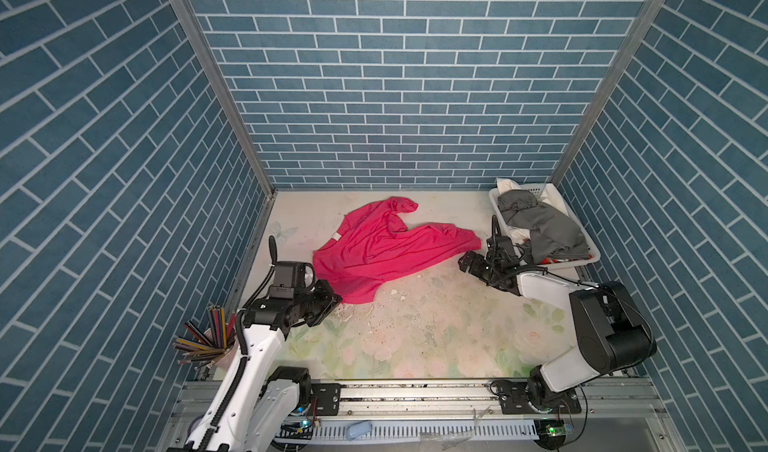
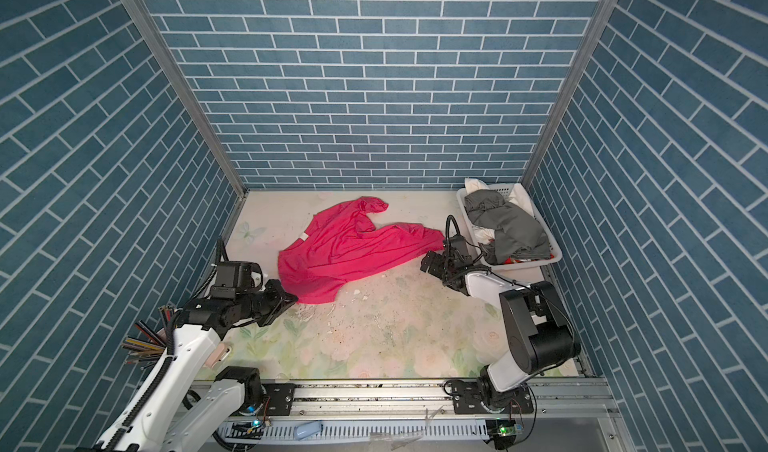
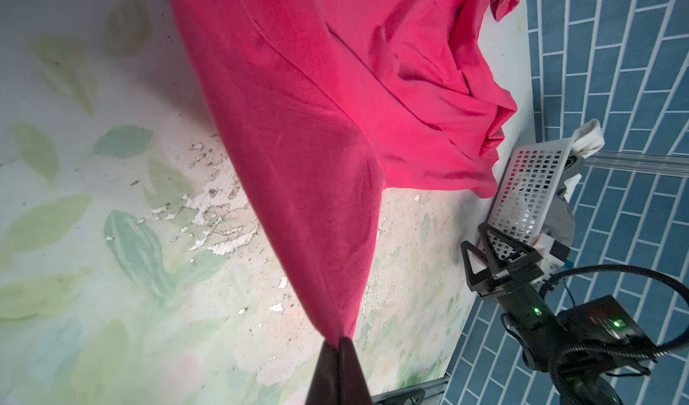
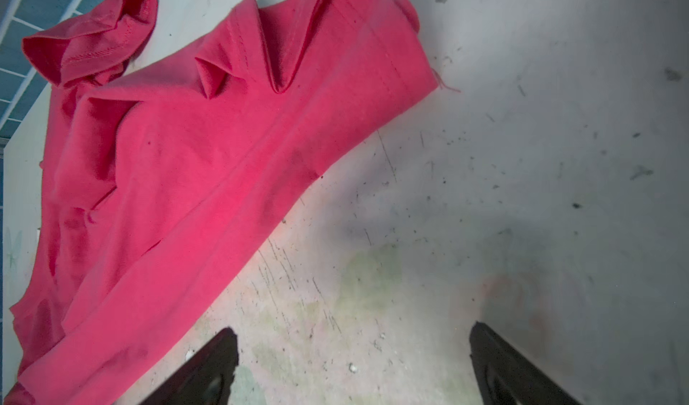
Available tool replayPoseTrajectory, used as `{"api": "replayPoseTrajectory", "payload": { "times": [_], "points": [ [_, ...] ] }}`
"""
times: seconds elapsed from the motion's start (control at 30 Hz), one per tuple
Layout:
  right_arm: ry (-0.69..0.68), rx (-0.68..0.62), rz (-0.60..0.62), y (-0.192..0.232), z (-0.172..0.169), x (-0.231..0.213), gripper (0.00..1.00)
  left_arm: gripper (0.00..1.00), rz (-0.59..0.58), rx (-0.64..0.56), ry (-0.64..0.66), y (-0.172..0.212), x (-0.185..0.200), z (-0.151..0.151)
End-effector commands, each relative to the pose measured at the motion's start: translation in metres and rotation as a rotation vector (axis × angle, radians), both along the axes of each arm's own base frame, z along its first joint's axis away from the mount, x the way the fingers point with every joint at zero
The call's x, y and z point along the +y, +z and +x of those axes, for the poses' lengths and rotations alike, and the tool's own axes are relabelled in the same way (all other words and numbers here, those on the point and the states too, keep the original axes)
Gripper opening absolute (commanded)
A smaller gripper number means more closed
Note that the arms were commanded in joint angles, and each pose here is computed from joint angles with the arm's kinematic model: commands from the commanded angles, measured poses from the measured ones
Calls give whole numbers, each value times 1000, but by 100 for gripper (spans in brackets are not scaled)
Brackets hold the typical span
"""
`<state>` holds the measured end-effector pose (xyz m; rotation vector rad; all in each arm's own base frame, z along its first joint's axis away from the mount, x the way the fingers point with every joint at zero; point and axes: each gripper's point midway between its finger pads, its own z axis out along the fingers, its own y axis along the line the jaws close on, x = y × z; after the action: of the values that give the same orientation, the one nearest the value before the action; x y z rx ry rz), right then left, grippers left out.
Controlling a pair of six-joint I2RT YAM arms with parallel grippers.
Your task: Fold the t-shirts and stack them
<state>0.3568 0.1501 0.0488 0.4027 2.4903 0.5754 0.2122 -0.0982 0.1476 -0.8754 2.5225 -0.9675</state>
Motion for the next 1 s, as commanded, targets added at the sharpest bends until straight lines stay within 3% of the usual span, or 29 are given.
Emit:
{"api": "replayPoseTrajectory", "payload": {
  "times": [0.0, 0.2, 0.5, 0.83, 0.97],
  "points": [
    [-102, -18, 7, 5, 17, -4, 97, 0, -21, -2, -6, 21, -3, -7],
    [-117, 0, 70, 10, 34, 10, 97, 0, -48, -52, -6, 33, -5, 5],
    [-79, 51, 268, 14, 7, 75, 98, 0, -125, -259, 44, 91, -10, 58],
    [-109, 84, 540, 29, -17, 180, 98, 0, -84, -337, 22, 121, -8, 70],
    [-158, 62, 571, 31, -18, 197, 98, 0, -92, -355, 15, 126, -9, 68]
  ]
}}
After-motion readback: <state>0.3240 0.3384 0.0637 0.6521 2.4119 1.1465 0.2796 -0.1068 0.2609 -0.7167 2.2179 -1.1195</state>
